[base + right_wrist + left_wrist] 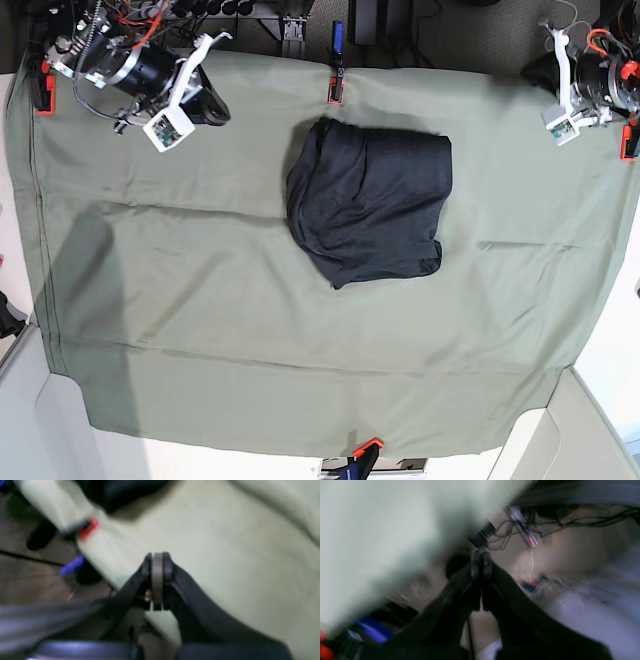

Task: Fold the T-shirt properly

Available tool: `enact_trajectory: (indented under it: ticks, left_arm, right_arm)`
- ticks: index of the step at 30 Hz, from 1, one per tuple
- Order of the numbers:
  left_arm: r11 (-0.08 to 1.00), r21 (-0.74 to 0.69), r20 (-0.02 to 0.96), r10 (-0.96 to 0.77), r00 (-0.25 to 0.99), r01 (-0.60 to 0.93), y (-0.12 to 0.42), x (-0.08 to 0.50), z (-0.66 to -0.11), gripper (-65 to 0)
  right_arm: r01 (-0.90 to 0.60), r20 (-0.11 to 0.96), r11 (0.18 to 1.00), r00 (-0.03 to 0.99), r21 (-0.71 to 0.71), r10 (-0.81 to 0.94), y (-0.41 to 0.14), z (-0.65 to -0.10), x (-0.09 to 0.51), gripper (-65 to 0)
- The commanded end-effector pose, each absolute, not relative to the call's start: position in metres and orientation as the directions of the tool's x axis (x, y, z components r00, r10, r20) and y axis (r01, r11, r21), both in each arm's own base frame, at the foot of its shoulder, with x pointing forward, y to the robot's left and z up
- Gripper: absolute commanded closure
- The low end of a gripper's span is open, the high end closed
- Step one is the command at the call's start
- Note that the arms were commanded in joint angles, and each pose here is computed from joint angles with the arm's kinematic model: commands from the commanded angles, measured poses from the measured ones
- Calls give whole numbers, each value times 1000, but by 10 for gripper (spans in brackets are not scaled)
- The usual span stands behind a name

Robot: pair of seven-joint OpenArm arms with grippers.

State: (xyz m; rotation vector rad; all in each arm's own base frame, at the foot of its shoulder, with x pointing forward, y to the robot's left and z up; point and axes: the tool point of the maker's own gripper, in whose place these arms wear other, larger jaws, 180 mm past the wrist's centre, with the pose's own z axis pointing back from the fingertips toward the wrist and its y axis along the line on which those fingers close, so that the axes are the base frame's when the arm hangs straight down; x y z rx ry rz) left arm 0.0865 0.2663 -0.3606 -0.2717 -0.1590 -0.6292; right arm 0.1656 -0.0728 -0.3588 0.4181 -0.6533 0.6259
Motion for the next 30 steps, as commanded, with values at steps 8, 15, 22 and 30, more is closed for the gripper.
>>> enact_trajectory:
  ticks: [8, 15, 22, 30]
  left_arm:
    - [808, -358, 26, -491, 871, 467, 250, -29, -380, 0]
    - [861, -311, -75, -445, 893, 403, 262, -78, -413, 0]
    - [853, -401, -294, -465, 835, 333, 259, -135, -464, 0]
    - [858, -426, -386, -459, 800, 287, 220, -128, -538, 0]
  right_arm:
    - [-548, 496, 790, 785, 276, 372, -115, -371, 88, 0]
    - [-427, 258, 820, 901, 381, 349, -132, -404, 2, 0]
    - [-229, -70, 884, 957, 407, 280, -173, -456, -80, 0]
    - [-111, -361, 948, 906, 299, 220, -232, -507, -139, 0]
